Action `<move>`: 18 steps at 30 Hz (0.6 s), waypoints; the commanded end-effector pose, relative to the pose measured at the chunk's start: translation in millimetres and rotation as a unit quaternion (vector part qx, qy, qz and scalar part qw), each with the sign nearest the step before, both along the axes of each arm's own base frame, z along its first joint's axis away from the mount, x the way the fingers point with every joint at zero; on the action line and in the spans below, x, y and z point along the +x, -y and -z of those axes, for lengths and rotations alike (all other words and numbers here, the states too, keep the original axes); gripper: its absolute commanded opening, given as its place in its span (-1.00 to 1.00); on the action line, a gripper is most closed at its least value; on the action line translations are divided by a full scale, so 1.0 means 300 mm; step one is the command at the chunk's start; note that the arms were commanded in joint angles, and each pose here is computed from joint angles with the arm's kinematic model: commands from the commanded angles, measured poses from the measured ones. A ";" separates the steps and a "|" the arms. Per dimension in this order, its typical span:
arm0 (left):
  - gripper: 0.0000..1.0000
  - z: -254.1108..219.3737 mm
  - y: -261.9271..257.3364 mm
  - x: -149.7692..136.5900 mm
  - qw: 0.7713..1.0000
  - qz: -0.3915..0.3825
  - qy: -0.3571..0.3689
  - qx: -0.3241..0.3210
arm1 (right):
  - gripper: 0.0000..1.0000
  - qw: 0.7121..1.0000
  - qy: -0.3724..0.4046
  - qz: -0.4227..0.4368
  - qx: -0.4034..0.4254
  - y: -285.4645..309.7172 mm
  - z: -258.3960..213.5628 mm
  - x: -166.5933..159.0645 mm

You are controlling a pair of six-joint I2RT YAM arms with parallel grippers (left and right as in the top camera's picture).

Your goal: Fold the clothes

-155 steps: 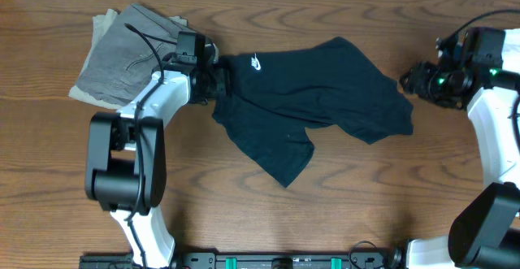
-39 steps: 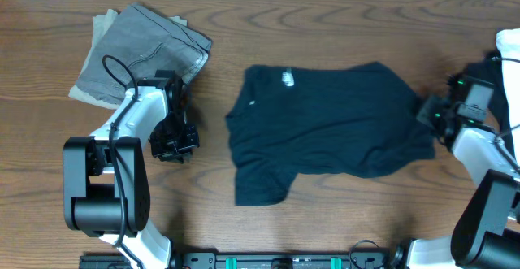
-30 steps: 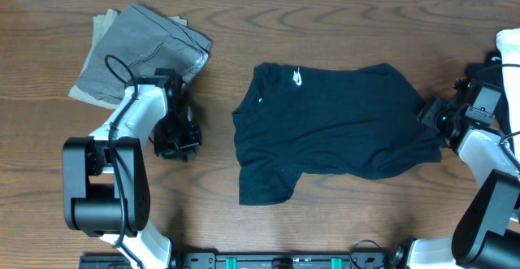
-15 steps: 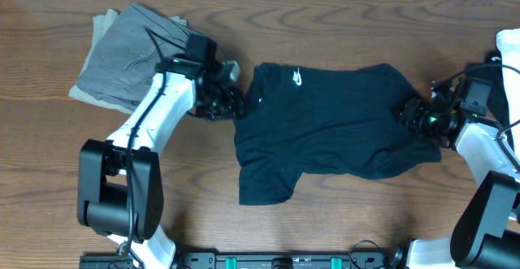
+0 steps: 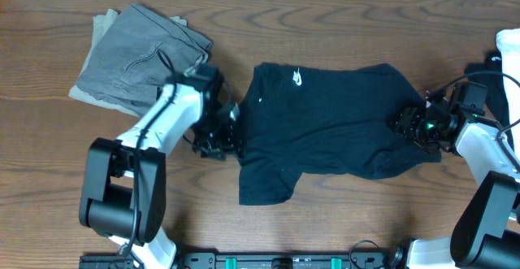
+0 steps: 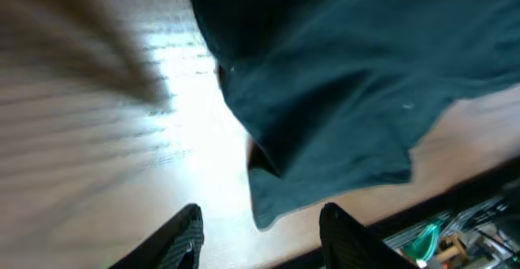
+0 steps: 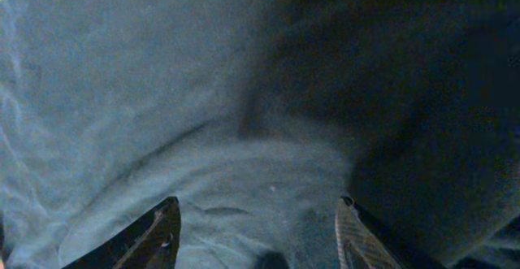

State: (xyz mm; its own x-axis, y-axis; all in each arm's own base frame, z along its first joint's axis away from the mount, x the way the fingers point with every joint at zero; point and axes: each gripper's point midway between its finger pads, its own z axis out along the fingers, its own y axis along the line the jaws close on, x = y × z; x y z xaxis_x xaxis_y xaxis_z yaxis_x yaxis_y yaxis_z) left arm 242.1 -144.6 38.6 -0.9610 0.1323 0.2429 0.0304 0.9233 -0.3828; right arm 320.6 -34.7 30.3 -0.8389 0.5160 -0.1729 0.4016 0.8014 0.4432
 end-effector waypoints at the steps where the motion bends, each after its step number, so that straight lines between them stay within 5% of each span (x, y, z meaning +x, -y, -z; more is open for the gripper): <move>1: 0.01 0.043 0.002 -0.036 1.000 -0.001 -0.003 0.007 | 0.19 1.000 0.016 -0.014 0.000 -0.013 -0.032 0.015; 6: 0.17 0.083 0.025 -0.027 1.000 0.009 0.021 0.000 | 0.19 1.000 0.012 -0.014 0.002 -0.015 -0.030 0.010; 15: 0.17 0.144 0.075 -0.006 1.000 0.009 0.029 0.006 | 0.16 1.000 0.013 -0.016 0.009 -0.023 -0.033 0.009; 18: -0.15 0.160 0.082 -0.023 1.000 0.011 0.016 0.009 | 0.16 1.000 0.010 -0.019 0.009 -0.025 -0.031 0.002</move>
State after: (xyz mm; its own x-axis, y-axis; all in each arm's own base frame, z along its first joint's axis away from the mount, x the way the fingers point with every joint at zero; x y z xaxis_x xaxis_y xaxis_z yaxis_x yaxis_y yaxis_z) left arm 244.1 -170.9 4.3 -0.9746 0.1574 0.1596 0.0832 0.9153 -0.3941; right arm 316.0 -31.2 29.8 -0.8442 0.5151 -0.1482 0.4061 0.7952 0.4503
